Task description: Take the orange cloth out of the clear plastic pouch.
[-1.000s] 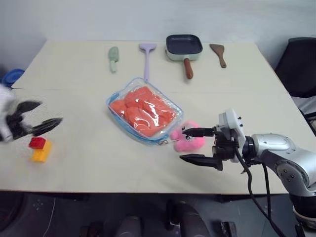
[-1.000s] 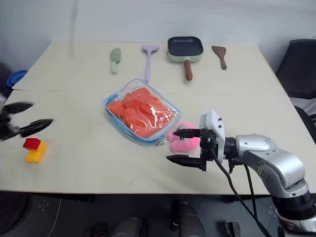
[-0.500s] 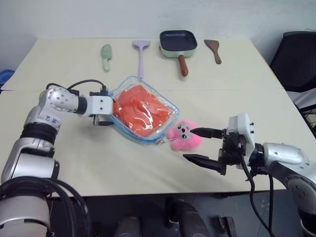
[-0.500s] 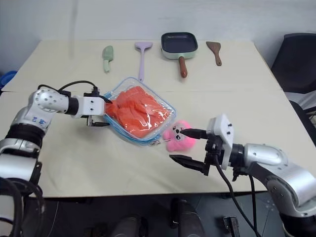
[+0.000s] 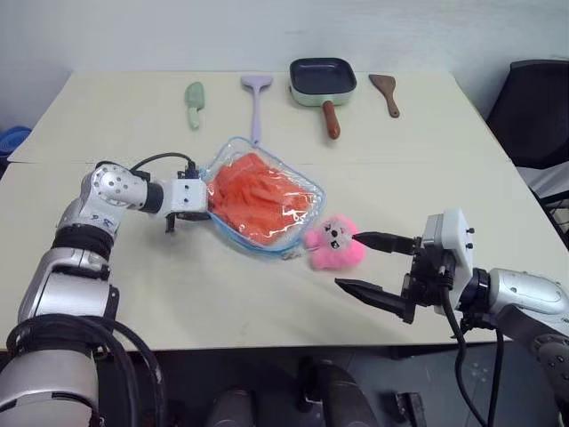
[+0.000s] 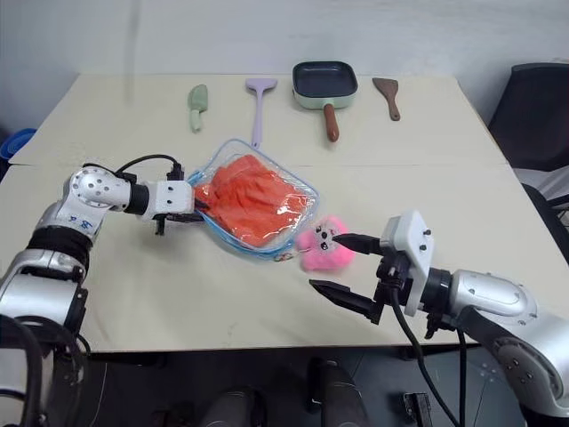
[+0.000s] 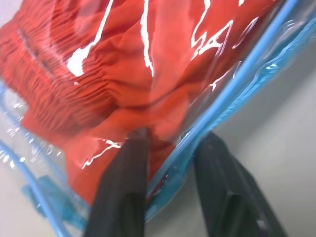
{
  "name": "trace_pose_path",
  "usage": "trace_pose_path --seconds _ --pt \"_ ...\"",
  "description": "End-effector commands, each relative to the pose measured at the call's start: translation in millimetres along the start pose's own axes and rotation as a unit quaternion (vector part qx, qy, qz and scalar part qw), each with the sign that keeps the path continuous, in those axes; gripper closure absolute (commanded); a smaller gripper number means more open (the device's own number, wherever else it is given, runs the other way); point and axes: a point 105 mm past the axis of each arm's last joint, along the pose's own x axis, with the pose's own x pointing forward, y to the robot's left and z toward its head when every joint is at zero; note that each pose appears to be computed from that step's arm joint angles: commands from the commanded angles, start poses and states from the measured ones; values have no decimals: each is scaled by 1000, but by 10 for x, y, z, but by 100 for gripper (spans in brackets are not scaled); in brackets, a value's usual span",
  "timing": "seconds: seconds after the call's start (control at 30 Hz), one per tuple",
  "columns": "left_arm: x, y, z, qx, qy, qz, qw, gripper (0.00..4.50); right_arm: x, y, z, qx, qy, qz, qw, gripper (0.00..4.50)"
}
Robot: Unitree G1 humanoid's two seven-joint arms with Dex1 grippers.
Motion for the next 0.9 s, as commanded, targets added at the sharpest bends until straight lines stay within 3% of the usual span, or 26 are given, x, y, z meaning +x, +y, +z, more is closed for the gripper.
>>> trace_pose_path --seconds 0.03,0.23,0.5,0.7,0.8,0.9 --pt "27 -137 220 -86 -24 -12 996 429 -19 34 83 -15 -6 9 1000 0" --pt "210 -537 730 -243 -31 27 969 429 -46 26 67 -13 2 1 1000 0" --pt "437 -638 1046 -230 -33 68 970 429 -167 -57 -64 -13 39 -46 998 0" --pt "420 -588 909 -179 -16 76 981 429 -276 -215 -216 -2 54 -129 990 0" --pt "365 -579 883 -170 -23 68 983 368 -300 -331 -323 6 57 -185 981 0" --pt "295 -557 852 -170 -29 71 982 273 -295 -445 -406 22 49 -234 971 0"
